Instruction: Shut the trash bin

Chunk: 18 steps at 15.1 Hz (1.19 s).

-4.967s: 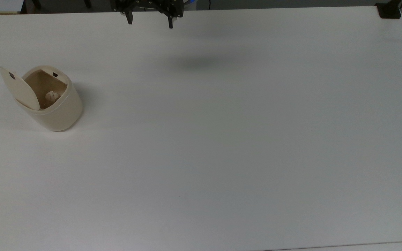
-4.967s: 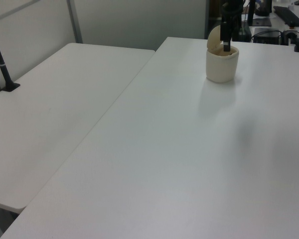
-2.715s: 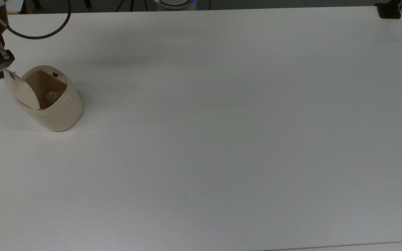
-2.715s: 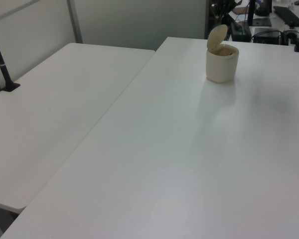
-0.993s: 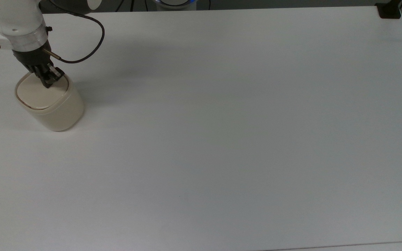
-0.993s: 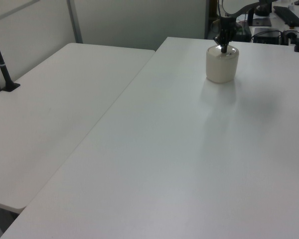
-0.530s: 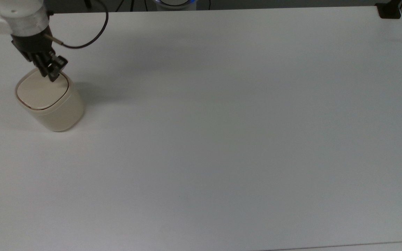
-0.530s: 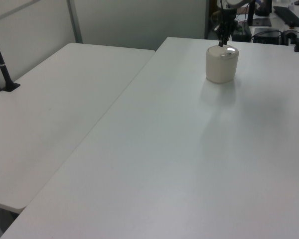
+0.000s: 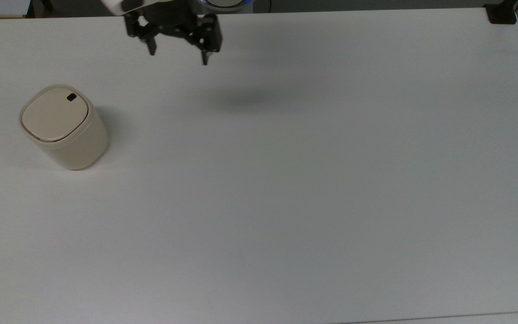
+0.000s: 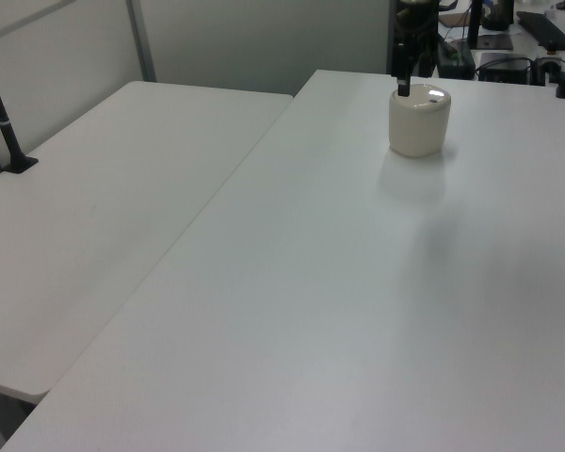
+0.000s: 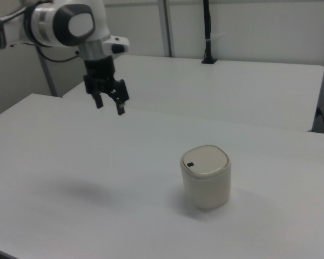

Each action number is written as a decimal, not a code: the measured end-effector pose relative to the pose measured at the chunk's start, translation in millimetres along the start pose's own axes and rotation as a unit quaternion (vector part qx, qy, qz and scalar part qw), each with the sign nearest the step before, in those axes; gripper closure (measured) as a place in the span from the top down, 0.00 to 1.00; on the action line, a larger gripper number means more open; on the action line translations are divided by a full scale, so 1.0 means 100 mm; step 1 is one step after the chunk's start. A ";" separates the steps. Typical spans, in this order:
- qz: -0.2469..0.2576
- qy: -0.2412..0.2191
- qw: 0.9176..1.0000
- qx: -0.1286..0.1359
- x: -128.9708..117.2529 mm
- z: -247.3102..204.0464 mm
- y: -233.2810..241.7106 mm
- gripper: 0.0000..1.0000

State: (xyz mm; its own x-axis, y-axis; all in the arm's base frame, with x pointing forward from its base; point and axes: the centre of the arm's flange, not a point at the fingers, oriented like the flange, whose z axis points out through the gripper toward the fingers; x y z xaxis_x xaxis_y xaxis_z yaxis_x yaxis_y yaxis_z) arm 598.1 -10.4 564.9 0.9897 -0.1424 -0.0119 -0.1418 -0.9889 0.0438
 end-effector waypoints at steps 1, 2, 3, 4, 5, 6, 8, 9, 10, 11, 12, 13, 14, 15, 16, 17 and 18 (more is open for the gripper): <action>-0.014 0.006 1.000 0.002 -0.07 -0.10 -0.16 1.00; -0.023 0.013 1.000 0.004 -0.13 -0.20 -0.24 1.00; -0.025 0.017 1.000 0.005 -0.15 -0.24 -0.25 1.00; -0.025 0.020 0.999 0.005 -0.17 -0.27 -0.25 1.00; -0.024 0.020 0.999 0.005 -0.17 -0.28 -0.24 1.00; -0.023 0.020 1.000 0.005 -0.17 -0.28 -0.23 1.00; -0.022 0.016 1.000 0.005 -0.17 -0.24 -0.22 1.00; -0.023 0.014 1.000 0.004 -0.17 -0.22 -0.22 1.00; -0.023 0.012 1.000 0.004 -0.17 -0.21 -0.22 1.00; -0.023 0.011 1.000 0.004 -0.18 -0.20 -0.22 1.00; -0.022 0.011 1.000 0.004 -0.18 -0.19 -0.21 1.00; -0.022 0.011 1.000 0.004 -0.18 -0.19 -0.21 1.00; -0.021 0.011 1.000 0.004 -0.17 -0.19 -0.20 1.00; -0.021 0.011 1.000 0.004 -0.17 -0.19 -0.20 1.00; -0.020 0.011 1.000 0.004 -0.17 -0.19 -0.19 1.00; -0.020 0.011 1.000 0.004 -0.17 -0.19 -0.19 1.00; -0.020 0.011 1.000 0.004 -0.17 -0.19 -0.19 1.00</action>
State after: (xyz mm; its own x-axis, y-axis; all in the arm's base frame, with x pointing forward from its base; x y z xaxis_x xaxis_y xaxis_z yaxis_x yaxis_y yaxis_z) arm 584.2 12.1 583.4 0.9948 -0.1010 0.0085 -0.1013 -0.9942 0.0362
